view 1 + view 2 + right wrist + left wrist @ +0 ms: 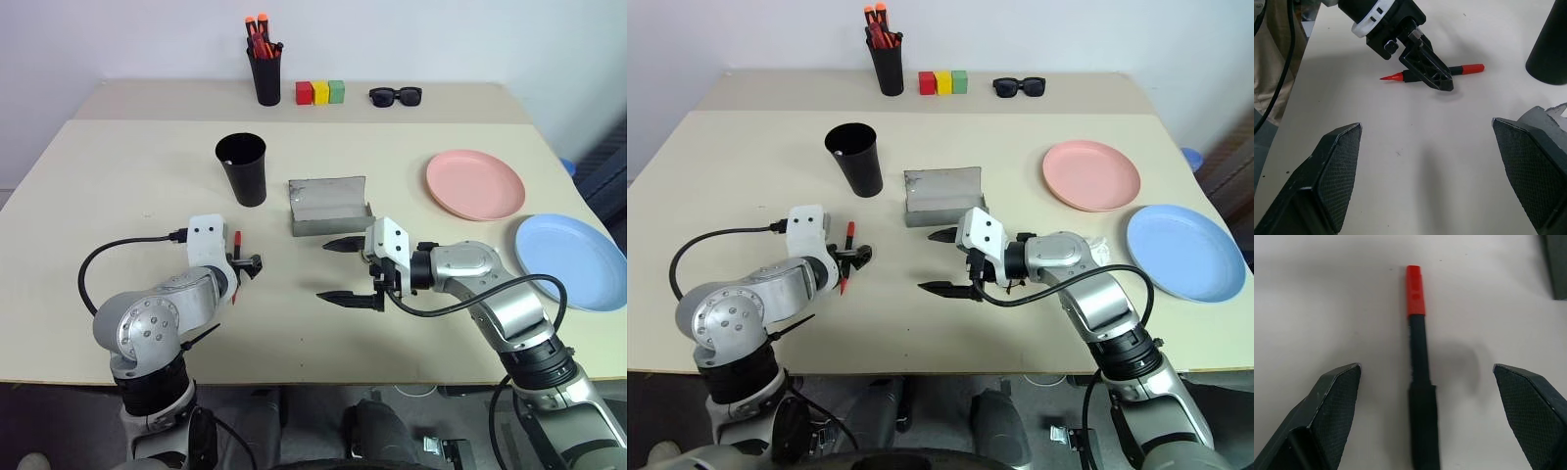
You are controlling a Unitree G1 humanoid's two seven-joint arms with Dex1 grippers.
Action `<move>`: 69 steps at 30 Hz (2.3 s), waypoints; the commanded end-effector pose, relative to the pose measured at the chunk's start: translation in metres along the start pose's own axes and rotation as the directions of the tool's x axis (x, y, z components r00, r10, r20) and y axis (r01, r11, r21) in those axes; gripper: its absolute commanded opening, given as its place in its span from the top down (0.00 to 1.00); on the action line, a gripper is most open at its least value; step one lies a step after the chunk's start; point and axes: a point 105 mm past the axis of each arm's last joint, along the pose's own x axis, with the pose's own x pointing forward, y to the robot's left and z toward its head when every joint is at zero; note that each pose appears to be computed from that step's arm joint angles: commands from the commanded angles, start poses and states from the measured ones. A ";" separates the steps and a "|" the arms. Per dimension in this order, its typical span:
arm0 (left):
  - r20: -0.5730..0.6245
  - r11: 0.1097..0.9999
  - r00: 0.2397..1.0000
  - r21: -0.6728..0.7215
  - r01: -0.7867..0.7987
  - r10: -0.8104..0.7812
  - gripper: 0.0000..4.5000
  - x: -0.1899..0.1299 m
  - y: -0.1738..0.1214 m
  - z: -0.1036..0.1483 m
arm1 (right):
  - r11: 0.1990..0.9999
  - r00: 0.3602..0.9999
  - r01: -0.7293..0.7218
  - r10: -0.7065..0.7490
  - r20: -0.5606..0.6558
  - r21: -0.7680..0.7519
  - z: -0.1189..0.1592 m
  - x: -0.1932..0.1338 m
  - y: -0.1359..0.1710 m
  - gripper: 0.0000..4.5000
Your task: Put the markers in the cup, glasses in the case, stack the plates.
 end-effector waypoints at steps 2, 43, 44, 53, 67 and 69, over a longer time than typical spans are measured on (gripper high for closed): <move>-0.058 1.000 0.998 -0.010 0.015 -0.015 0.18 0.001 -0.001 -0.013 | 0.999 1.000 0.018 -0.018 0.001 -0.046 0.006 -0.001 -0.004 0.03; 0.950 0.964 0.310 0.120 -0.236 -0.042 0.99 -0.028 0.000 0.194 | 0.736 0.645 0.638 -0.672 0.365 0.227 0.054 0.057 -0.076 0.03; 0.952 0.959 0.301 0.130 -0.253 -0.050 0.99 -0.024 -0.001 0.195 | 0.737 0.646 0.636 -0.670 0.367 0.227 0.054 0.058 -0.075 0.03; 0.955 0.978 0.285 0.130 -0.165 -0.079 0.99 0.007 -0.011 0.196 | 0.740 0.646 0.627 -0.669 0.367 0.243 0.052 0.058 -0.070 0.03; 0.946 0.981 0.313 0.138 -0.136 -0.089 0.99 0.025 -0.018 0.185 | 0.715 0.620 0.653 -0.693 0.367 0.249 0.053 0.049 -0.074 0.03; 0.946 0.980 0.314 0.131 -0.149 -0.079 0.78 0.026 -0.017 0.184 | 0.716 0.621 0.652 -0.693 0.367 0.249 0.053 0.049 -0.074 0.03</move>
